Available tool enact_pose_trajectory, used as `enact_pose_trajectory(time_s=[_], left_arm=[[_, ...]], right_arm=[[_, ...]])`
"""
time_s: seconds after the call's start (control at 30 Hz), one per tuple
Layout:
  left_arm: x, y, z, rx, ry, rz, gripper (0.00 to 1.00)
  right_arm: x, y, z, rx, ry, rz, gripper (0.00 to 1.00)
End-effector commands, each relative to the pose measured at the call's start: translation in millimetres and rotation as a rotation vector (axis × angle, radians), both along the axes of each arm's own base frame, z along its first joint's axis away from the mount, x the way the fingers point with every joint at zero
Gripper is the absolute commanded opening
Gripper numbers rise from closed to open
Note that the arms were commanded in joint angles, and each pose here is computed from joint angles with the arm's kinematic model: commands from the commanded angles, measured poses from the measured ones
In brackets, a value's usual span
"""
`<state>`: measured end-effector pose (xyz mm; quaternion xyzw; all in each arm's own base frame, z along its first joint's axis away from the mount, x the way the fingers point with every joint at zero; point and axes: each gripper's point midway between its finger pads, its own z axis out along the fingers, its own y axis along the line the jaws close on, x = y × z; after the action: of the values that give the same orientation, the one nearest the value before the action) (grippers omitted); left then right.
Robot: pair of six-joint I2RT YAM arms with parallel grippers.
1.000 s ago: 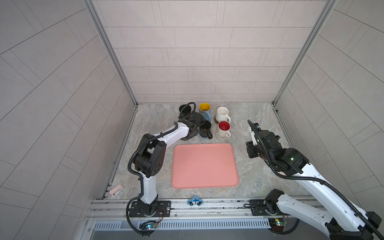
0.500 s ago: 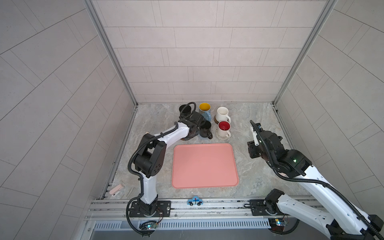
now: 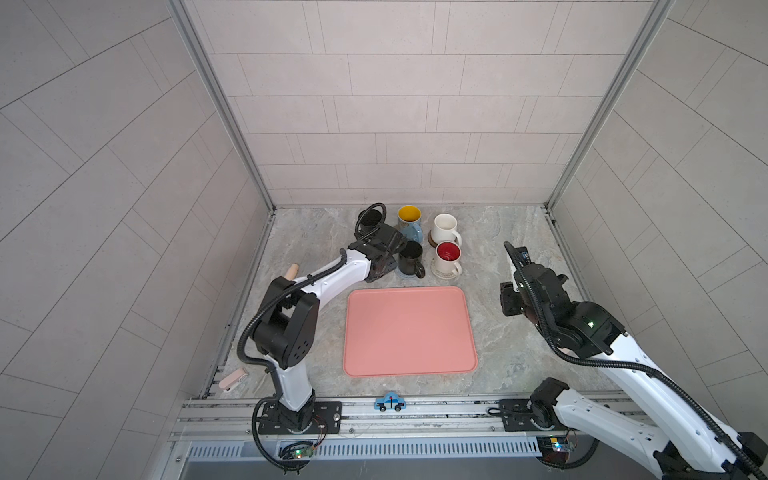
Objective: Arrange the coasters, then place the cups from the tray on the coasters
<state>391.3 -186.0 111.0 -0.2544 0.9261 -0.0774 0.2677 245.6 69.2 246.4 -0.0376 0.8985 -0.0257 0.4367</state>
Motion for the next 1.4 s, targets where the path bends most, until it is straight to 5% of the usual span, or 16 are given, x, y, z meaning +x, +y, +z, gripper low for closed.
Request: enact_pose_trajectory(time_s=[0.0, 0.13, 0.3, 0.37, 0.47, 0.77, 1.0, 1.13, 1.37], left_arm=[[-9.5, 3.0, 19.6, -0.009, -0.061, -0.036, 0.56], [-27.3, 28.1, 46.6, 0.036, -0.163, -0.054, 0.61], [-49.2, 86.8, 87.0, 0.195, -0.362, -0.002, 0.69], [-57.7, 111.0, 97.0, 0.274, -0.427, 0.004, 0.74], [-70.2, 143.1, 104.6, 0.41, -0.506, 0.002, 0.95], [-56.2, 220.2, 45.4, 0.654, -0.505, 0.013, 1.0], [-31.6, 242.2, 3.2, 0.564, -0.469, 0.057, 1.0], [-12.0, 241.1, -10.5, 0.571, -0.562, 0.012, 1.0], [3.1, 195.7, -26.0, 0.501, -0.601, -0.287, 1.0]], right_arm=[[3.0, -24.2, 2.0, -0.038, -0.052, -0.138, 0.4], [13.9, -41.4, -10.0, -0.054, -0.06, -0.274, 0.5], [35.2, -59.0, -15.9, -0.048, -0.113, -0.429, 0.99], [43.6, -67.2, -16.8, -0.062, -0.17, -0.487, 1.0], [53.2, -79.2, -24.3, -0.075, -0.211, -0.535, 0.99], [79.9, -114.4, -88.2, -0.233, -0.187, -0.544, 1.0], [89.5, -128.4, -127.9, -0.203, -0.182, -0.597, 0.99], [105.5, -126.8, -128.1, -0.115, -0.251, -0.558, 0.99], [107.6, -119.4, -128.4, -0.095, -0.259, -0.497, 0.99]])
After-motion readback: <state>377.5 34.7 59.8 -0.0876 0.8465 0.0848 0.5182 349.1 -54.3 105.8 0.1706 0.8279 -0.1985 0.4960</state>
